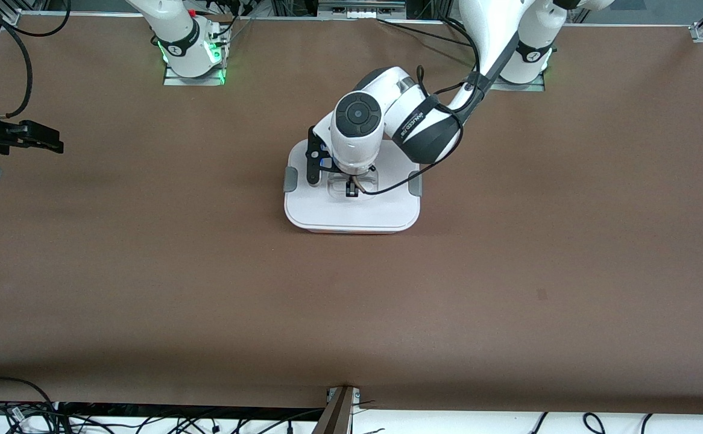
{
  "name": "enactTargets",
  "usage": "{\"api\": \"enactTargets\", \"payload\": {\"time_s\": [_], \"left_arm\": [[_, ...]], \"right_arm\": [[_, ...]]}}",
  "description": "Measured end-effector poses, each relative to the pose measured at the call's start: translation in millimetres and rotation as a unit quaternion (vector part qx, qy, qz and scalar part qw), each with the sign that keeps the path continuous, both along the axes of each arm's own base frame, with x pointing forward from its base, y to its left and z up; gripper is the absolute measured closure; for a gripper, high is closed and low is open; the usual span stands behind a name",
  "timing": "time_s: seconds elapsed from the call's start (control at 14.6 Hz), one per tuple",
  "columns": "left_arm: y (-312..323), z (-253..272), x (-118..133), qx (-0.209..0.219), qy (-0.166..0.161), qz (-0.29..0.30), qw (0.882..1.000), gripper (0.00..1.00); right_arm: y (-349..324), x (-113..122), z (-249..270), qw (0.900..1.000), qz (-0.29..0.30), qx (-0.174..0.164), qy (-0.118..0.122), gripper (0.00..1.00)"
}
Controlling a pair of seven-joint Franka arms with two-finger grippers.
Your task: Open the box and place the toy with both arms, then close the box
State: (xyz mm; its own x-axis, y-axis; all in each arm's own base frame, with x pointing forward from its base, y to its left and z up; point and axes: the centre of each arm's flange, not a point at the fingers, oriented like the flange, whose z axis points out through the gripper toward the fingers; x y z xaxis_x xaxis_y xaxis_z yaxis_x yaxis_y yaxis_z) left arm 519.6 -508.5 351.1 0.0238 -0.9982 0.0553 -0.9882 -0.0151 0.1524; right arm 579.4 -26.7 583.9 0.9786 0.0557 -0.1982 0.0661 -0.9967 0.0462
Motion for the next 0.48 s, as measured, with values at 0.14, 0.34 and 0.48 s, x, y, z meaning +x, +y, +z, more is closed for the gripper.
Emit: {"api": "enactTargets", "payload": {"time_s": [0.14,0.34,0.48], "left_arm": [[-0.1,-1.5,-1.0,0.001,0.001,-0.001,1.0,0.93],[-3.5,-4.6,-6.8,0.005,0.005,-0.006,1.0,0.93],[-3.9,-4.2,-7.3,0.007,0.003,-0.008,1.0,0.93]], "right_arm": [[0.0,0.1,0.1,1.0,0.0,0.0,0.0,0.0],[2.3,0.4,0.2,1.0,0.002,0.0,-0.001,0.0],[4.2,0.6,0.2,1.0,0.004,0.0,-0.002,0.0]]}}
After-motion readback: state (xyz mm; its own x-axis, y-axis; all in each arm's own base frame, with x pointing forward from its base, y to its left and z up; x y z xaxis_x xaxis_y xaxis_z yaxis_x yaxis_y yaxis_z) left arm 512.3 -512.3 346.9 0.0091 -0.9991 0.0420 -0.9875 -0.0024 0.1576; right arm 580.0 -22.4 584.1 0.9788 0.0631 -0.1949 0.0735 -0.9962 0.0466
